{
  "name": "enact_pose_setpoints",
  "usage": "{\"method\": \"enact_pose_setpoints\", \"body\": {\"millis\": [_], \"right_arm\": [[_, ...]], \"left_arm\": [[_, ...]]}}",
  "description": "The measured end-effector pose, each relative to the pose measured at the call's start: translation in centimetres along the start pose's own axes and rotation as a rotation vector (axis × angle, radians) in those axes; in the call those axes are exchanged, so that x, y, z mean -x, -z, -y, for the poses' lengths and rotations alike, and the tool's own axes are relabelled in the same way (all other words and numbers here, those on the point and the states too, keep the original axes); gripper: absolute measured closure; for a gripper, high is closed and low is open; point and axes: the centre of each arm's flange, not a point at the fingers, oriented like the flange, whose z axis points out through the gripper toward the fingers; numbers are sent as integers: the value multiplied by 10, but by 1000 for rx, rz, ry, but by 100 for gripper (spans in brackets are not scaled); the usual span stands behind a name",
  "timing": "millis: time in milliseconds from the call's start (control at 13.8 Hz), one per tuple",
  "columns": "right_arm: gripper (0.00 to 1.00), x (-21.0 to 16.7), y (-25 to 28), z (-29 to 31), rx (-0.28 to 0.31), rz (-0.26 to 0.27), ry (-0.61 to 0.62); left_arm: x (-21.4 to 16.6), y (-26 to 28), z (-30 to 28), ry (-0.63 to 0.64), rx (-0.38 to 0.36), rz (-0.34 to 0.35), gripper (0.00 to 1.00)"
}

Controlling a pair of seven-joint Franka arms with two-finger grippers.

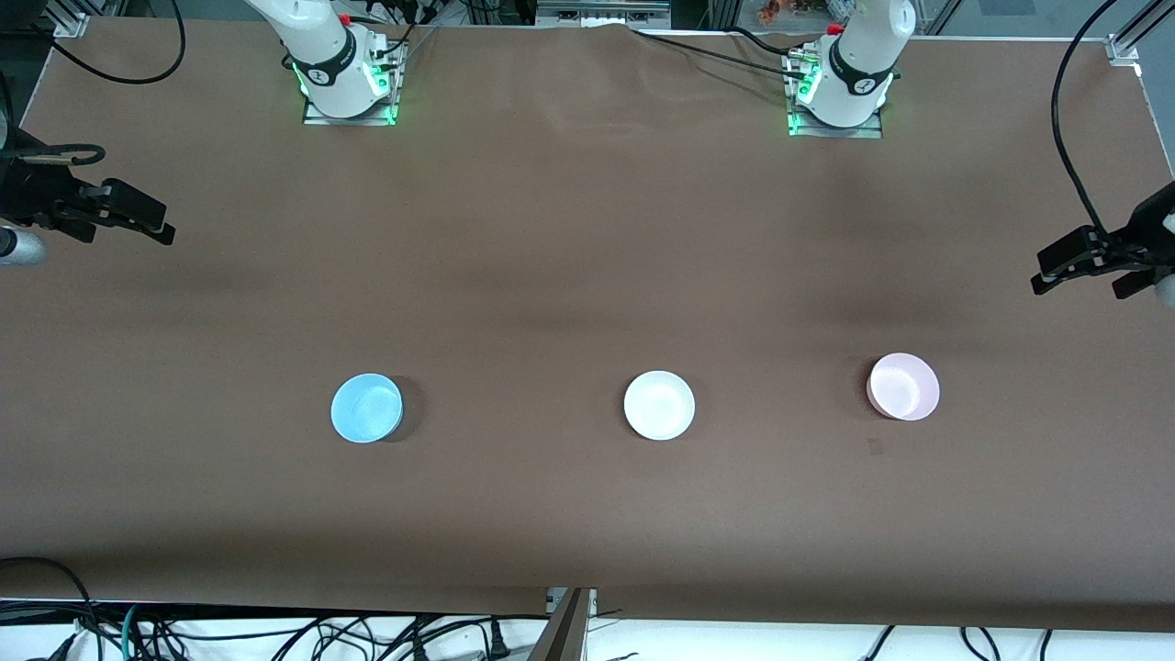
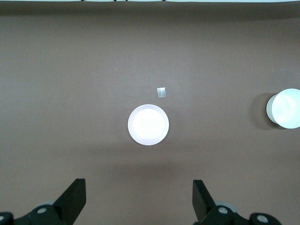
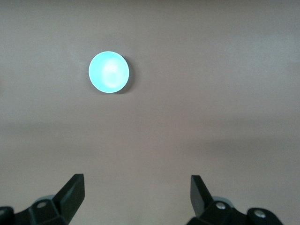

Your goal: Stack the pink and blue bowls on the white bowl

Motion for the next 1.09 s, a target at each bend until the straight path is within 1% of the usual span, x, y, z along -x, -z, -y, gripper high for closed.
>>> {"method": "enact_pose_setpoints", "body": {"millis": [363,508,799,1089], "right_arm": [[0,0,0,0,0,0,-1],[0,0,0,-1,0,0,-1],[0,0,0,-1,0,0,-3],[0,0,0,-1,0,0,-3]], "left_arm": [[-1,-5,3,5,1,8,0],[-6,-19,8,12,4,30,0],[-28,-75,39,55,12,47,0],[-51,-166,71,93,21,68,0]]}}
